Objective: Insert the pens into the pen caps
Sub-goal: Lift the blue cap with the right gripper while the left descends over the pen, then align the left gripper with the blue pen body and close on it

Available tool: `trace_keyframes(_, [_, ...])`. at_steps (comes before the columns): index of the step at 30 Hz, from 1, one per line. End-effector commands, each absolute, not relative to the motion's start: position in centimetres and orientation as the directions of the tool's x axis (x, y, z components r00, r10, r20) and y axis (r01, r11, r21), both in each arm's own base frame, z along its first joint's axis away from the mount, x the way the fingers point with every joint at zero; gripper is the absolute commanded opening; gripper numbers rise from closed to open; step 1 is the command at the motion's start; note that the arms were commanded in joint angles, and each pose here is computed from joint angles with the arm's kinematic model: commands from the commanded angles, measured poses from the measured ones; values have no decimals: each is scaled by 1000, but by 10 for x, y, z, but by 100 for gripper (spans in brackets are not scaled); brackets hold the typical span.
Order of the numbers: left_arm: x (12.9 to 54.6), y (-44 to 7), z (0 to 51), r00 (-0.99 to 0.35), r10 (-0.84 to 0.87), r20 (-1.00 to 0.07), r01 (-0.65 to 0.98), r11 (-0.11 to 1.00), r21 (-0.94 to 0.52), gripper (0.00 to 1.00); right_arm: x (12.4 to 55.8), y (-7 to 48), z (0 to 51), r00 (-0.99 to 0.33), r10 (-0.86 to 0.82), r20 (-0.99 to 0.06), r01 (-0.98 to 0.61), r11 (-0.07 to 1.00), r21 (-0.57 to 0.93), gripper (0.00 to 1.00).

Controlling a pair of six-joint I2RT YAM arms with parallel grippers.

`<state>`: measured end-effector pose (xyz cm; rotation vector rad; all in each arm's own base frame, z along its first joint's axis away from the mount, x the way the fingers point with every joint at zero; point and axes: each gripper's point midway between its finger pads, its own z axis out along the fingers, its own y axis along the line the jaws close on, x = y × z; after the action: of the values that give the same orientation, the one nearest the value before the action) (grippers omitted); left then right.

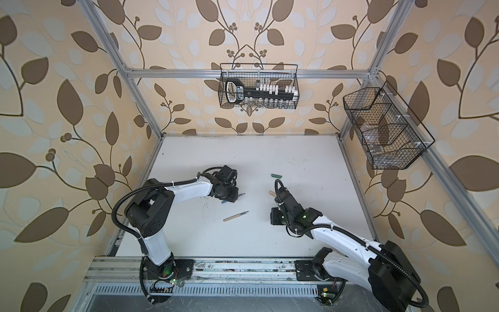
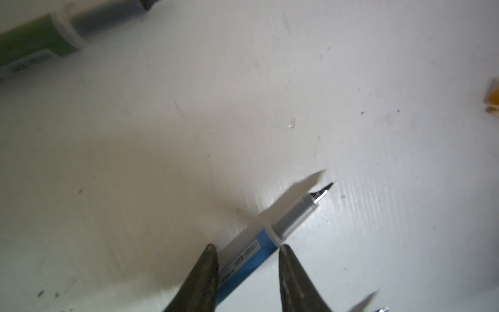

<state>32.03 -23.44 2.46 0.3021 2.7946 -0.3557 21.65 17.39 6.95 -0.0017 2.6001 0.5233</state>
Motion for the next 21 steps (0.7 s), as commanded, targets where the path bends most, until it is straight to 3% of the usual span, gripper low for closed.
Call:
trace_keyframes(1, [308, -218, 24, -952, 96, -291, 156, 969, -193, 37, 213, 174, 63, -891, 89, -445, -89, 927, 364, 10])
trace_keyframes(6, [300, -216, 20, -966, 28, -256, 86, 972, -219, 34, 214, 175, 64, -889, 89, -449, -92, 926, 366, 10])
trace_keyframes(13, [304, -217, 40, -940, -19, -341, 77, 962, -264, 33, 214, 176, 64, -890, 83, -449, -96, 928, 360, 10])
trace_keyframes(21, [297, -212, 43, -920, 77, -385, 173, 960, -220, 62, 214, 177, 64, -888, 79, -453, -101, 928, 359, 10])
